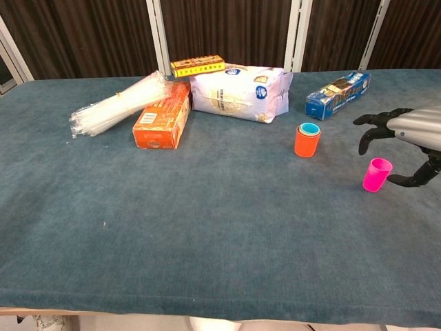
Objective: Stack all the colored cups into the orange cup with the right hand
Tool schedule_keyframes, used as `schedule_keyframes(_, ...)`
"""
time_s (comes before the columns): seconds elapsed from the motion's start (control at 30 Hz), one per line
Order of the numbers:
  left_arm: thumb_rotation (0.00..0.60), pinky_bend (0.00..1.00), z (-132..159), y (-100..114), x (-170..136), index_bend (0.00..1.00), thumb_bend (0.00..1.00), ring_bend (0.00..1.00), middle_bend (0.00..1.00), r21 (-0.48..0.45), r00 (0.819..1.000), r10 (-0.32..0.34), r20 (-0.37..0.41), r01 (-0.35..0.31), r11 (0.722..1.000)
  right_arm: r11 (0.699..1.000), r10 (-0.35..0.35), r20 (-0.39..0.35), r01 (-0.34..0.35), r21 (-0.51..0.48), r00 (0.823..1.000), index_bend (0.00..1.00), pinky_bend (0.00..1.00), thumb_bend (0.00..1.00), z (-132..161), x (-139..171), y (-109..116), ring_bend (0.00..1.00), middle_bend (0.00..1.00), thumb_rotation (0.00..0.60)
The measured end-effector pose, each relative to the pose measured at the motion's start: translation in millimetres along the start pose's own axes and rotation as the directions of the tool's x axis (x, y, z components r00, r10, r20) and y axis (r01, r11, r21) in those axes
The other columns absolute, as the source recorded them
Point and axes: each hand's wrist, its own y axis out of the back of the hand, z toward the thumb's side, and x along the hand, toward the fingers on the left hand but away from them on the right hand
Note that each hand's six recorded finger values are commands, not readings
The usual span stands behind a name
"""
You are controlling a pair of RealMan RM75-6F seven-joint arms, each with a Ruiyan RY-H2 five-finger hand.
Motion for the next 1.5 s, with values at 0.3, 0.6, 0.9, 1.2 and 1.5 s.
schedule_keyframes(0.3, 0.600, 0.11, 0.1, -0.7, 0.1, 0.00, 0.45, 0.06, 0.03, -0.002, 1.000, -0.004, 0.000, 0.004, 1.000, 1.000, 0.014, 0.026, -0.014, -0.009, 1.000, 0.47, 0.00, 0.48, -5.3, -6.6, -3.9, 0.00, 0.00, 0.600)
schedule_keyframes(0.6, 0.600, 0.11, -0.2, -1.0, 0.5, 0.00, 0.45, 0.06, 0.03, 0.000, 1.000, -0.004, -0.002, 0.004, 1.000, 1.000, 0.020, 0.006, -0.020, -0.011, 1.000, 0.48, 0.00, 0.48, -0.2, -6.8, -5.9, 0.00, 0.00, 0.600)
schedule_keyframes(0.9, 0.600, 0.11, -0.3, -0.7, -0.2, 0.00, 0.45, 0.06, 0.03, -0.004, 1.000, -0.004, -0.002, 0.004, 1.000, 0.999, 0.018, 0.004, -0.018, -0.030, 1.000, 0.53, 0.00, 0.48, 2.7, -9.8, -5.3, 0.00, 0.00, 0.600)
schedule_keyframes(1.2, 0.600, 0.11, -0.3, 0.0, -0.6, 0.00, 0.45, 0.06, 0.03, -0.004, 1.000, -0.002, -0.002, 0.002, 1.000, 1.000, 0.015, 0.014, -0.014, -0.023, 1.000, 0.58, 0.00, 0.48, 3.0, -10.5, -5.0, 0.00, 0.00, 0.600)
schedule_keyframes(1.5, 0.600, 0.11, -0.4, 0.4, -1.5, 0.00, 0.45, 0.06, 0.03, -0.005, 1.000, 0.000, -0.002, 0.000, 1.000, 0.998, -0.022, 0.020, 0.023, -0.061, 1.000, 0.60, 0.00, 0.48, 3.5, -11.1, 5.6, 0.00, 0.00, 0.600)
